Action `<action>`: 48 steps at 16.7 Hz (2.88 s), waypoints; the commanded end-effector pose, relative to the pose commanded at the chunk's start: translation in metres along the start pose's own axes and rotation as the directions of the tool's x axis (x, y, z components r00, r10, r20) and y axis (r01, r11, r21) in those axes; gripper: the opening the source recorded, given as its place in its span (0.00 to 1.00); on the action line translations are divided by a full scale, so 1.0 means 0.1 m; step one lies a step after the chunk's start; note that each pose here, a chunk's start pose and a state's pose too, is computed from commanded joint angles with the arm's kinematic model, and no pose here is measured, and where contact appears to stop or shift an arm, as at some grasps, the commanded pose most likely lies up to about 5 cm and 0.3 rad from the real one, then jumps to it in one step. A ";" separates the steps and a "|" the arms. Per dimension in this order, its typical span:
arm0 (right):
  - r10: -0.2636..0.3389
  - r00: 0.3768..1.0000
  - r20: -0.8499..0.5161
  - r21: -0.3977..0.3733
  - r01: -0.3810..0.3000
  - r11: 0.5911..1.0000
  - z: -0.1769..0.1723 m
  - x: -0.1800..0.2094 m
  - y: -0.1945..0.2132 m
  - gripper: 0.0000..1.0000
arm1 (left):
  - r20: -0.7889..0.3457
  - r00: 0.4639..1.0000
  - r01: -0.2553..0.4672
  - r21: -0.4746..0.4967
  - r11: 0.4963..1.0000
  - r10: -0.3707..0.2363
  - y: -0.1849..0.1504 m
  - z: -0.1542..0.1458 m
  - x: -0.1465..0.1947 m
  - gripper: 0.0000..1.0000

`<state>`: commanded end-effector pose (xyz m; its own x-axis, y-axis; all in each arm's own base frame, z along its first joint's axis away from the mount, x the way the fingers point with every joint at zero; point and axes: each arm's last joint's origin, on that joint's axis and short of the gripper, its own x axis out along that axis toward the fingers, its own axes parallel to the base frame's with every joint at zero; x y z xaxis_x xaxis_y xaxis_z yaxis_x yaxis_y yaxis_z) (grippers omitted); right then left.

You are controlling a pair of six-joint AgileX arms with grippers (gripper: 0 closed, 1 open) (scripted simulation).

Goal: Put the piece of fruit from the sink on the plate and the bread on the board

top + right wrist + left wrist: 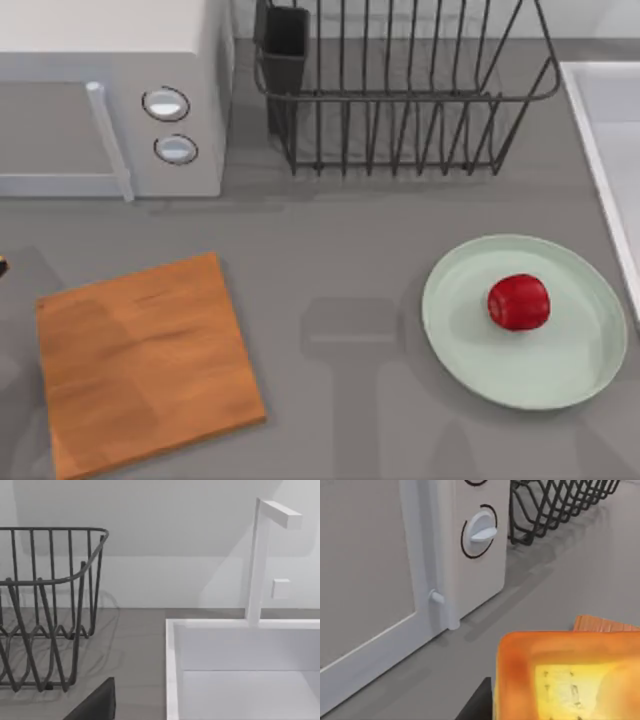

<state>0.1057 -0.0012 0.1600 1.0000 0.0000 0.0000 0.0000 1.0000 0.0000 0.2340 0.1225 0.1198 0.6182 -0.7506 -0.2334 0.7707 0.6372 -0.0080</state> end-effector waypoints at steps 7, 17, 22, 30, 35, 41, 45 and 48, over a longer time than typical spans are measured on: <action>0.000 1.000 0.000 0.000 0.000 1.000 0.00 0.00 0.00 1.00 | -0.005 1.000 0.004 0.001 1.000 -0.004 -0.01 0.03 0.01 0.00; 0.000 1.000 0.000 0.000 0.000 1.000 0.00 0.00 0.00 1.00 | -0.375 0.925 -0.012 -0.166 0.986 -0.052 -0.43 0.06 0.69 0.00; 0.000 1.000 0.000 0.000 0.000 1.000 0.00 0.00 0.00 1.00 | -0.531 0.847 -0.149 -0.173 0.974 0.035 -0.71 0.11 0.93 0.00; 0.000 1.000 0.000 0.000 0.000 1.000 0.00 0.00 0.00 1.00 | -0.611 0.754 -0.378 -0.099 0.921 0.244 -1.21 0.22 1.22 0.00; 0.000 1.000 0.000 0.000 0.000 1.000 0.00 0.00 0.00 1.00 | -0.604 0.681 -0.567 -0.077 0.820 0.414 -1.58 0.20 1.30 0.00; 0.000 1.000 0.000 0.000 0.000 1.000 0.00 0.00 0.00 1.00 | -0.461 0.657 -0.719 -0.143 0.681 0.596 -2.04 0.21 1.24 0.00; 0.000 1.000 0.000 0.000 0.000 1.000 0.00 0.00 0.00 1.00 | -0.418 0.657 -0.737 -0.177 0.653 0.627 -2.11 0.20 1.19 0.00; 0.000 1.000 0.000 0.000 0.000 1.000 0.00 0.00 0.00 1.00 | -0.418 0.657 -0.737 -0.177 0.653 0.627 -2.11 0.20 1.19 0.00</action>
<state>0.1057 -0.0012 0.1600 1.0000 0.0000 0.0000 0.0000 1.0000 0.0000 0.1481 -0.1050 0.1128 0.8247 -0.0199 -0.5652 0.0204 0.9998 -0.0054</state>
